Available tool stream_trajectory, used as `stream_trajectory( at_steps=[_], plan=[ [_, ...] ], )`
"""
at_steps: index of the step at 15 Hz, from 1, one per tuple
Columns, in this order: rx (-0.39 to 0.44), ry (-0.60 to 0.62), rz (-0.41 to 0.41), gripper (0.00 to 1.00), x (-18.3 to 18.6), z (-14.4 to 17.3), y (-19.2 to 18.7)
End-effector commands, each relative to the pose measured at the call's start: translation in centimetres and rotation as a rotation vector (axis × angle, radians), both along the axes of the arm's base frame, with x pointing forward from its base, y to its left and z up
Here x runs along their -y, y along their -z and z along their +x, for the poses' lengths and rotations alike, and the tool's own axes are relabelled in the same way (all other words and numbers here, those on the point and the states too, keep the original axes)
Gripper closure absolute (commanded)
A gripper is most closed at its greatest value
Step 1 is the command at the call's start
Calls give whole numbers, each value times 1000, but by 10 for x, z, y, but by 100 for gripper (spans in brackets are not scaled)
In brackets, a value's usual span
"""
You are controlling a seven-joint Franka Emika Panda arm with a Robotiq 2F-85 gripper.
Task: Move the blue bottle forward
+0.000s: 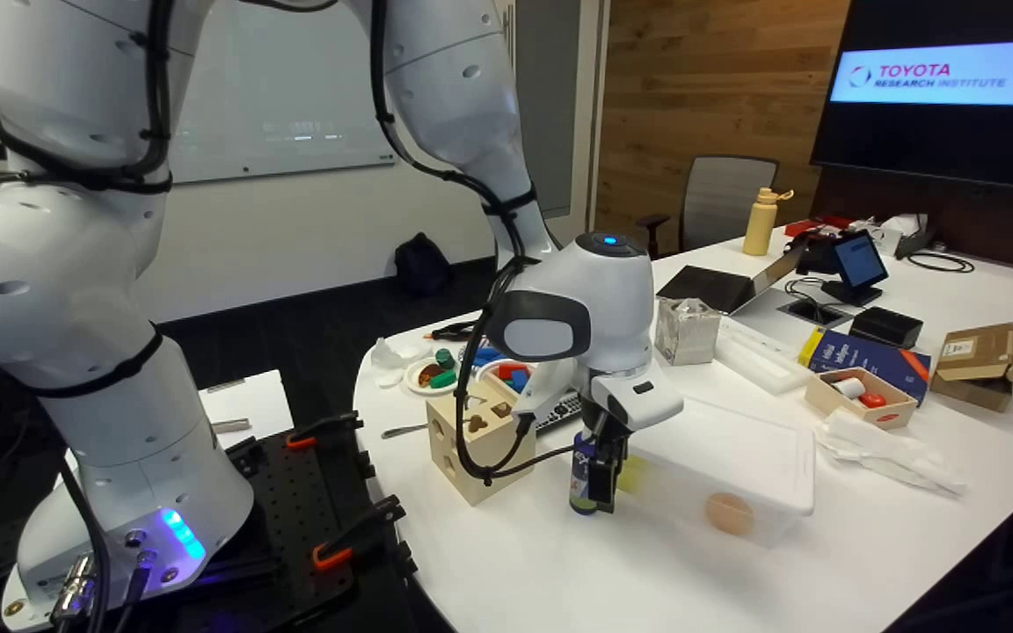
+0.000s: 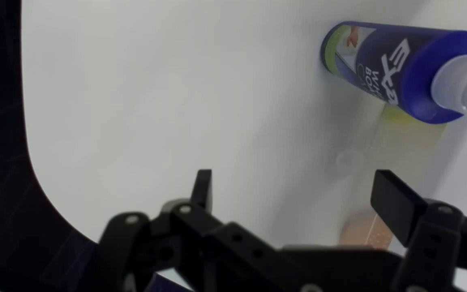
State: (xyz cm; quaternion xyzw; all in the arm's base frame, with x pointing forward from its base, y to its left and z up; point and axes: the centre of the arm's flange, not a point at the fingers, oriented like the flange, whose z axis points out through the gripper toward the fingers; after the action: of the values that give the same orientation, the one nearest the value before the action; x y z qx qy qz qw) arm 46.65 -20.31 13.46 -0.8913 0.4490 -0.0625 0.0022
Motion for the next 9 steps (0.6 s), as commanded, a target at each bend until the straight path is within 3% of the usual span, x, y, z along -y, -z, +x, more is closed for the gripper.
stream_trajectory(
  at_steps=[1, 9],
  plan=[
    [-34, 20, 18, 0, -5, -10, -3],
    [-27, 3, 20, 0, -11, -10, -11]
  ],
)
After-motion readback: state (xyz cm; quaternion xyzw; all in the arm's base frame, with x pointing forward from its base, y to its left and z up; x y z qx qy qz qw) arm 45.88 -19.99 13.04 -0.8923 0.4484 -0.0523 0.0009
